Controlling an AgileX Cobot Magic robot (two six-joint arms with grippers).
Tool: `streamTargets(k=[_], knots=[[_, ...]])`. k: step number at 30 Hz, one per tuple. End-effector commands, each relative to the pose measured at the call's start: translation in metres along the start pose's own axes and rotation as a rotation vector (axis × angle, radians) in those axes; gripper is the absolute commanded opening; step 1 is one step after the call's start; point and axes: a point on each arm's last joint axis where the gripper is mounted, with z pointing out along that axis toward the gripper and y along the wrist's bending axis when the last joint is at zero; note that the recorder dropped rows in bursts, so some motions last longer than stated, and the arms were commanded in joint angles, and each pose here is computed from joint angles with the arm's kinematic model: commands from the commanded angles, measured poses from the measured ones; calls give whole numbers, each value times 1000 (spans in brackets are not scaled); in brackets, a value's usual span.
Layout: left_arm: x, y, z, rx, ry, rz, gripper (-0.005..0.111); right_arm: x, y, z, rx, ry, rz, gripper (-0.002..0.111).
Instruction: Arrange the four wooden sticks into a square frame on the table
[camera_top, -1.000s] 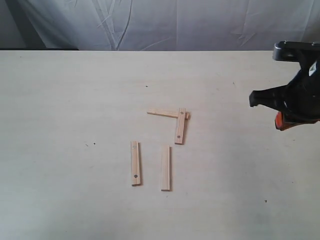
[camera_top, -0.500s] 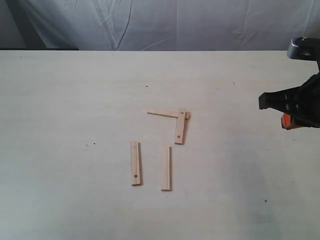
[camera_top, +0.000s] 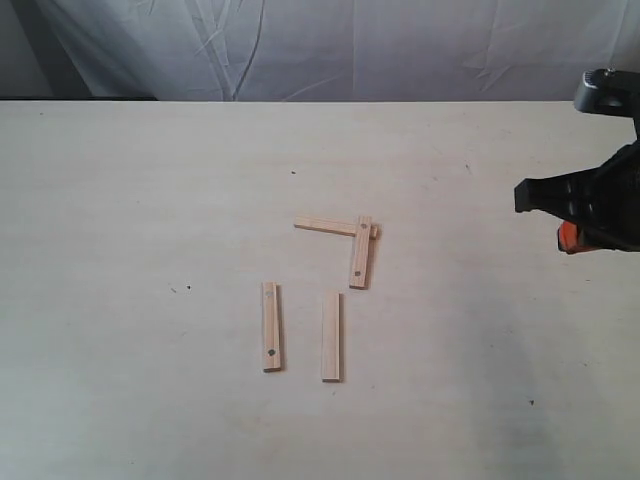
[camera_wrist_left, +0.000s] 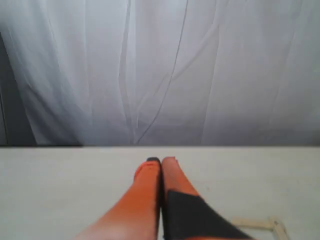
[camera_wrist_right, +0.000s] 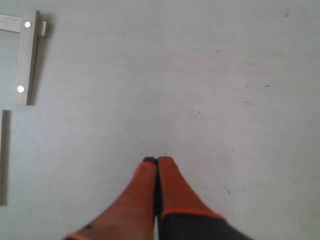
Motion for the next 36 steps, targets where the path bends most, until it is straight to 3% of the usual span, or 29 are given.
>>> streamTargets(k=[1,5,7,10,17,23,29,36], knots=[[-25,-4,48,-18,362,9,0,0,1,-1,-13,-14,-10,-1],[-28,-12,104,59,614,14,0,0,1,-1,-14,-20,-31,-1],[-29,-26,130,161,668,4,0,-1,1,-1,-16,-30,-31,-1],[-24,-49,160,235,719,28,0,-2,1,-1,-19,-38,-30,-1],[24,-107,221,293,905,181,0,-5,2,-1,-29,-66,-25,-1],[93,-152,264,354,1031,288,0,-5,3,-1,-36,-66,-16,-1],[145,-166,281,361,1125,331,0,-5,3,-1,-36,-70,-17,-1],[181,-158,294,341,1147,454,0,-6,4,-1,-50,-79,-2,-1]])
